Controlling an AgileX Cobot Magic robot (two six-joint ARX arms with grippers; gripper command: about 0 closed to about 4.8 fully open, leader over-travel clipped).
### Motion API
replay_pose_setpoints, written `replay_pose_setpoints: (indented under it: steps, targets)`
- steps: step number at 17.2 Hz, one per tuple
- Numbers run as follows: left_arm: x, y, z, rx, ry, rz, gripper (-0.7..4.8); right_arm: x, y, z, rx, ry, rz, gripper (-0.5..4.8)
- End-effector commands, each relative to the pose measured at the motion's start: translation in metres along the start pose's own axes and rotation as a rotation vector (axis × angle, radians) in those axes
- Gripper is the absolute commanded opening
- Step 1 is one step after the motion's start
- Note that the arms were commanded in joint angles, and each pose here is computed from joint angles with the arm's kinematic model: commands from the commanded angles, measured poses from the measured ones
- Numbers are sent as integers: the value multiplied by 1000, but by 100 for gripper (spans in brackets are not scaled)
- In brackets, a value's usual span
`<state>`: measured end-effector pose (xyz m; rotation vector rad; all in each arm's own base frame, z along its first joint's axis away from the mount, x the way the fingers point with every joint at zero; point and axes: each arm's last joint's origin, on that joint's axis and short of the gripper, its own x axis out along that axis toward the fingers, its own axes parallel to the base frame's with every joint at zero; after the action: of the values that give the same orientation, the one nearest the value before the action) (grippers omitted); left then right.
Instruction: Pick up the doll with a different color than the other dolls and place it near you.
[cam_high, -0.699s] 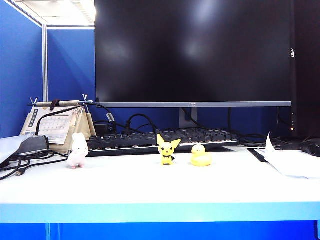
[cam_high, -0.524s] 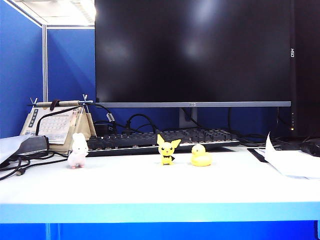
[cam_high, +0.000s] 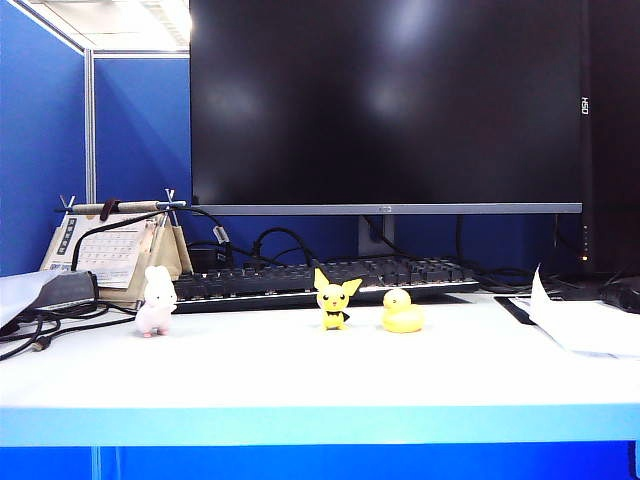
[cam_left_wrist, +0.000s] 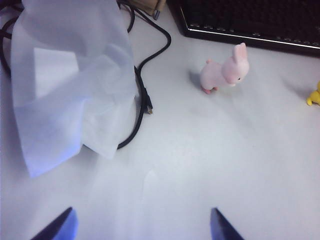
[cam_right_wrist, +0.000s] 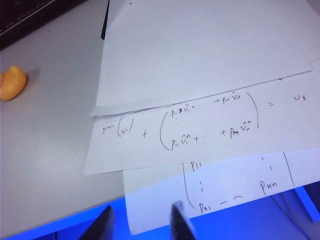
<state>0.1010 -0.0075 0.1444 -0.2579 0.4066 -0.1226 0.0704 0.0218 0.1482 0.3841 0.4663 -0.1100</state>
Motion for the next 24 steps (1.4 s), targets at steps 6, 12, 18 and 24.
replay_pose_setpoints:
  steps: [6, 12, 18, 24]
  targets:
    - [0, 0, 1, -1, -7, 2, 350, -3, 24, 25, 0, -157, 332, 287]
    - [0, 0, 1, -1, -7, 2, 350, 20, 63, 48, -52, -103, 598, 295]
    - [0, 0, 1, -1, -7, 2, 350, 65, 147, 88, -185, 158, 836, 383]
    - [0, 0, 1, -1, -7, 2, 350, 77, 240, 70, -319, 151, 963, 377]
